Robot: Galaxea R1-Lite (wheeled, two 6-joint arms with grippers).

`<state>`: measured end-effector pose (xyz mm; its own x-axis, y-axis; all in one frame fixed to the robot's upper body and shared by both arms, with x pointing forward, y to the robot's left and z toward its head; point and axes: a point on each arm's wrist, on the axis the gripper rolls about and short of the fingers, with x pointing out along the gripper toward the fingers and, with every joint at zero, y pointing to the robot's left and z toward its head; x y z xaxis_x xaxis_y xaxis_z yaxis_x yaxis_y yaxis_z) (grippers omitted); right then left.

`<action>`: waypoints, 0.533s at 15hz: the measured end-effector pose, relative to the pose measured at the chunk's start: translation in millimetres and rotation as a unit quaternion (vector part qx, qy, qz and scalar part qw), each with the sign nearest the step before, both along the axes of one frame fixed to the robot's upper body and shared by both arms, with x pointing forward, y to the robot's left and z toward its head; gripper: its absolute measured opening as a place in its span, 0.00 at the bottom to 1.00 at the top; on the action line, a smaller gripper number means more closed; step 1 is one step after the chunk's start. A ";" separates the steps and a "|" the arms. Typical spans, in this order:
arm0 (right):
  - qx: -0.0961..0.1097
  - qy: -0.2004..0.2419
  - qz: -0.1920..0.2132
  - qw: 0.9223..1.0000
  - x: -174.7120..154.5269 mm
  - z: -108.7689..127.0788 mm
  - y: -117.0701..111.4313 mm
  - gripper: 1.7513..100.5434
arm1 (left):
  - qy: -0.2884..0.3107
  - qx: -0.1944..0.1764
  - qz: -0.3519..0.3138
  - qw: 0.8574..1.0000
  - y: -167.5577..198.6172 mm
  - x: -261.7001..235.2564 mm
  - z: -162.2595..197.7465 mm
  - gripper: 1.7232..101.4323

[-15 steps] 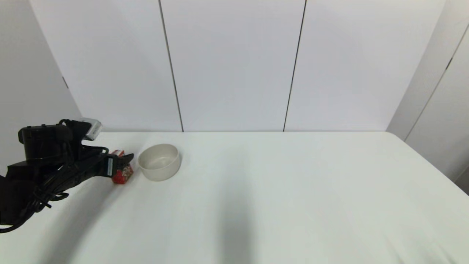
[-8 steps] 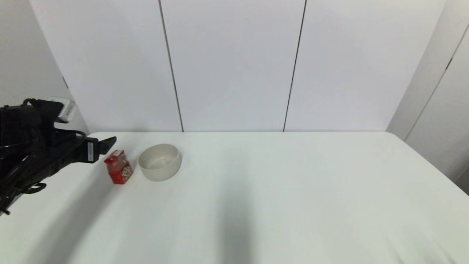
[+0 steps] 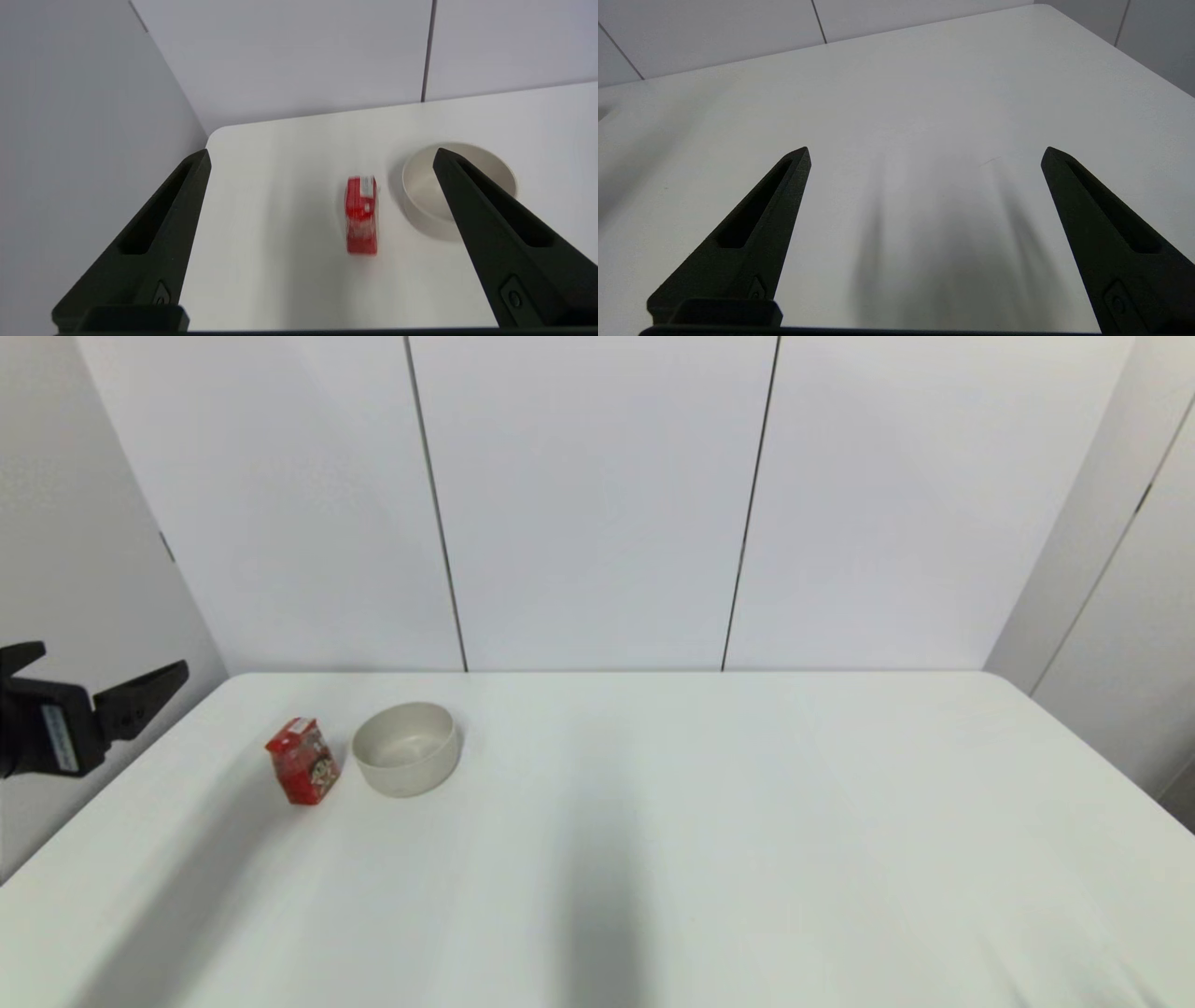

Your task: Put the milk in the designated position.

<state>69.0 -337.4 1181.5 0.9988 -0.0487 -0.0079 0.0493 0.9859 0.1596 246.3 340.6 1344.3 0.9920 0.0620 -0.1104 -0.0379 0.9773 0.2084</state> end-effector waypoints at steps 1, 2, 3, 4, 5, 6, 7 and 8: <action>0.000 0.000 0.000 1.000 0.0 0.0 0.0 0.97 | 0.005 -0.001 0.000 1.000 -0.7 -15.7 -8.2 0.95; 0.000 0.000 0.000 1.000 0.0 0.0 0.0 0.97 | 0.008 -0.001 0.000 1.000 -1.3 -31.1 -18.1 0.95; 0.000 0.000 0.000 1.000 0.0 0.0 0.0 0.97 | 0.009 -0.002 0.000 1.000 -2.0 -47.3 -29.2 0.96; 0.000 0.000 0.000 1.000 0.0 0.0 0.0 0.97 | 0.007 -0.002 0.000 1.000 -2.6 -61.7 -39.9 0.96; 0.000 0.000 0.000 1.000 0.0 0.0 0.0 0.97 | 0.005 -0.003 0.000 1.000 -3.3 -76.4 -52.4 0.96; 0.000 0.000 0.000 1.000 0.0 0.0 0.0 0.97 | 0.002 -0.003 0.000 1.000 -3.8 -89.0 -63.9 0.96; 0.000 0.000 0.000 1.000 0.0 0.0 0.0 0.97 | -0.001 -0.003 0.000 1.000 -4.3 -100.6 -75.5 0.96; 0.000 0.000 0.000 1.000 0.0 0.0 0.0 0.97 | -0.003 -0.003 0.000 1.000 -4.8 -111.8 -87.9 0.96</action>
